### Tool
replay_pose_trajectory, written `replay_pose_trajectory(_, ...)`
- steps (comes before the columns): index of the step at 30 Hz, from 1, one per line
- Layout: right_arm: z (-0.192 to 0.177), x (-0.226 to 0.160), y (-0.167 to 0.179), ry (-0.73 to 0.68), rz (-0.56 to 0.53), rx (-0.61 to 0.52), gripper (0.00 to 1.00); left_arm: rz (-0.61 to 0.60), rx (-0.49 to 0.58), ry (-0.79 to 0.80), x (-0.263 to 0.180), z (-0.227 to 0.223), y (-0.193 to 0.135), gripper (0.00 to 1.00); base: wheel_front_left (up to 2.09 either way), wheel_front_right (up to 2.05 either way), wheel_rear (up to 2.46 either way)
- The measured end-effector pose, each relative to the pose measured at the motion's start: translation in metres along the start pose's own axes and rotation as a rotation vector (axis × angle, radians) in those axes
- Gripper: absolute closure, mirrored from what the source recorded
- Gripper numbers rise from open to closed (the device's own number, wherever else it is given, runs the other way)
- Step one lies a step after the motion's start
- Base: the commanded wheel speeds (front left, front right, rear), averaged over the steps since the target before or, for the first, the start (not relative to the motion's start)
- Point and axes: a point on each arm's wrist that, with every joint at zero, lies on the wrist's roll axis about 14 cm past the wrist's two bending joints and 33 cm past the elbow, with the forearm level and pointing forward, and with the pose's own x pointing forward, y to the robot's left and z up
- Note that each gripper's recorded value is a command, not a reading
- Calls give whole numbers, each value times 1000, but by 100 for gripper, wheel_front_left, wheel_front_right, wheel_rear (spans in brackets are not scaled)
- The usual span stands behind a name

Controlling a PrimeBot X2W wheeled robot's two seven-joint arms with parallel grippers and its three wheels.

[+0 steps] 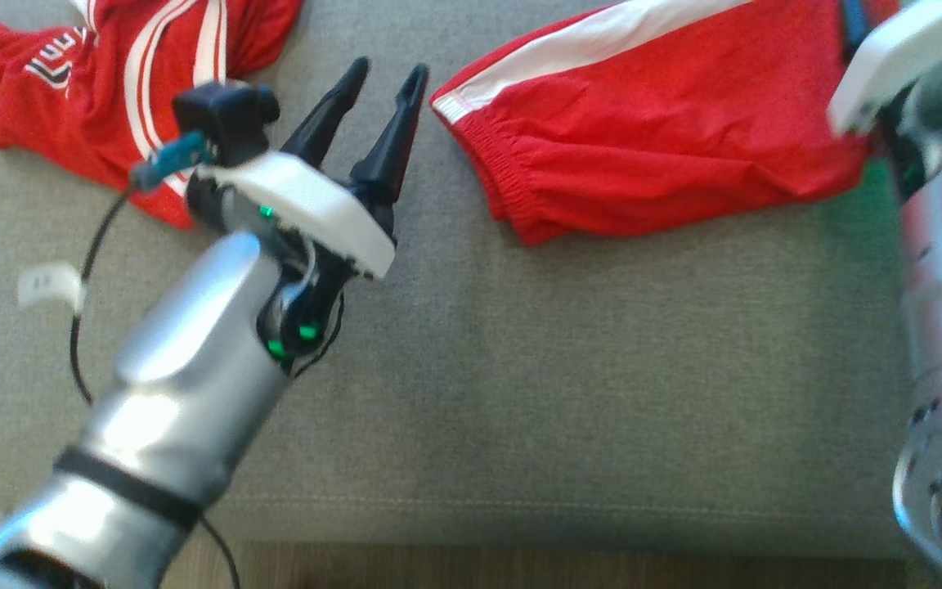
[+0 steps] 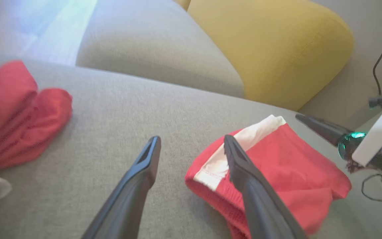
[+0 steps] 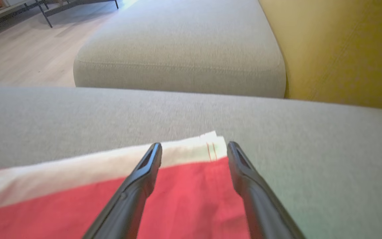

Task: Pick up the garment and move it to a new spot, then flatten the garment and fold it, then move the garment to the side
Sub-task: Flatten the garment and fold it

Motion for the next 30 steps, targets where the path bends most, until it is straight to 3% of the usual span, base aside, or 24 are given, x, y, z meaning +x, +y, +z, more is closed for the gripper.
replay_pose_trajectory(6, -30, -32, -12, 79, -23, 14, 0, 66, 113, -123, -36, 16, -14, 0, 0, 0, 0)
replay_pose_trajectory(12, -33, -42, -31, 122, -81, 77, 0, 134, 230, -201, -79, 22, -25, 0, 0, 0, 0)
replay_pose_trajectory(20, -72, -46, -50, 296, -147, 83, 0, 223, 219, -205, -121, 13, -22, 0, 0, 0, 0)
replay_pose_trajectory(25, -77, -42, -47, 350, -159, 76, 0, 245, 216, -210, -131, 14, -18, 0, 0, 0, 0)
replay_pose_trajectory(26, -77, -42, -47, 356, -160, 76, 7, 248, 215, -213, -131, 15, -17, 0, 0, 0, 0)
replay_pose_trajectory(27, -76, -42, -45, 360, -158, 76, 51, 253, 215, -218, -132, 16, -16, 0, 0, 0, 0)
replay_pose_trajectory(29, -77, -42, -41, 368, -154, 76, 100, 248, 220, -225, -132, 18, -17, 0, 0, 0, 0)
replay_pose_trajectory(30, -77, -43, -39, 370, -152, 77, 100, 248, 218, -228, -131, 19, -17, 0, 0, 0, 0)
